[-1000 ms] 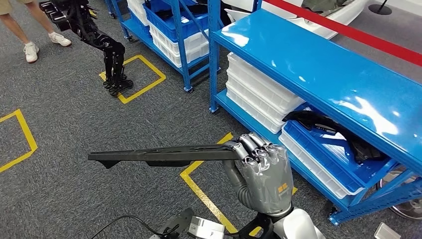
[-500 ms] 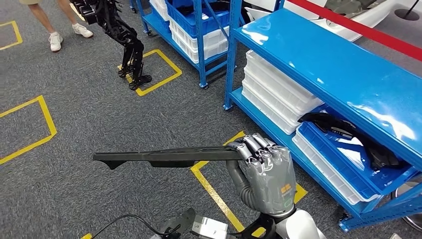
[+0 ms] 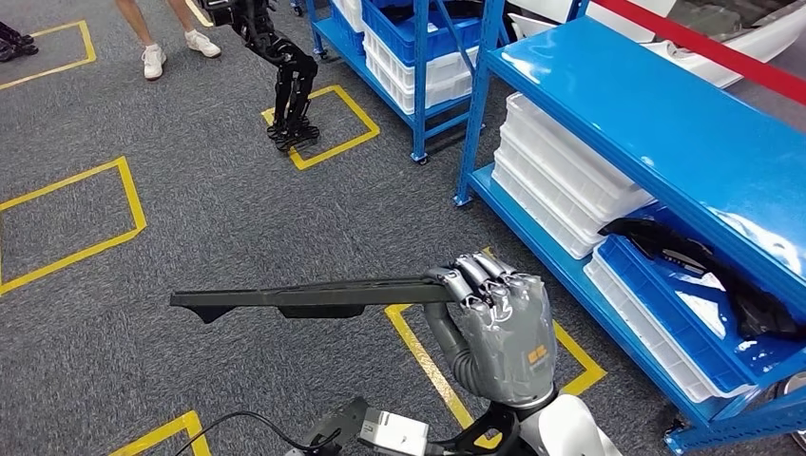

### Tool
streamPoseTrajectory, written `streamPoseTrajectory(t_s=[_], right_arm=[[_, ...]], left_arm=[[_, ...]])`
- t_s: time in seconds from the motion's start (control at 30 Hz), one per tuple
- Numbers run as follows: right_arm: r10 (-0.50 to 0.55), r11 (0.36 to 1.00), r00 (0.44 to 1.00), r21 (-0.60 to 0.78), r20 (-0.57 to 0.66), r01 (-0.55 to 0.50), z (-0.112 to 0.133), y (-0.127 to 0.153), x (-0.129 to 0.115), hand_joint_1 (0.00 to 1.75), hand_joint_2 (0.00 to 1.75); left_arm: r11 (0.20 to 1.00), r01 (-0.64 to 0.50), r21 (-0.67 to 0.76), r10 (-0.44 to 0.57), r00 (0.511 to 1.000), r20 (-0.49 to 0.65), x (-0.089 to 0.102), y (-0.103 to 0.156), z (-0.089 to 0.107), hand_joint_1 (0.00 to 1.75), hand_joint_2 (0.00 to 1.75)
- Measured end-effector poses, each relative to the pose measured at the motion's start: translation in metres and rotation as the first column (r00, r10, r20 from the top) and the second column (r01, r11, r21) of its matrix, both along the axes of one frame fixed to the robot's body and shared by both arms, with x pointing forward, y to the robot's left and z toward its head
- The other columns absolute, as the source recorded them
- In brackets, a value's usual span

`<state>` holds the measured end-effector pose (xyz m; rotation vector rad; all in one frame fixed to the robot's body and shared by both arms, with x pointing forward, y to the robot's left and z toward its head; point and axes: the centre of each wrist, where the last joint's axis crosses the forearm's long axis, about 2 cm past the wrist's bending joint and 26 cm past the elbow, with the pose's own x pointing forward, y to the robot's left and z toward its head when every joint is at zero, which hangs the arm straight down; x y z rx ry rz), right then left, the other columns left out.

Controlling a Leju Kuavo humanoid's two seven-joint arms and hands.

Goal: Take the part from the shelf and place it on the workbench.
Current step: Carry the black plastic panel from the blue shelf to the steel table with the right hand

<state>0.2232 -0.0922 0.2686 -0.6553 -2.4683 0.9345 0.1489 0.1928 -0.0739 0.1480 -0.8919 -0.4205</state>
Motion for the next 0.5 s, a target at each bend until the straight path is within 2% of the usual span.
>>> streamPoseTrajectory(t_s=[0.5], right_arm=[[-0.003, 1.0, 1.0, -0.003, -0.012, 0.003, -0.0029, -0.0001, -0.0001, 1.75, 1.75]], left_arm=[[1.0, 0.0, -0.001, 0.0, 1.0, -0.001, 0.0009, -0.0004, 0.0003, 0.0, 1.75]])
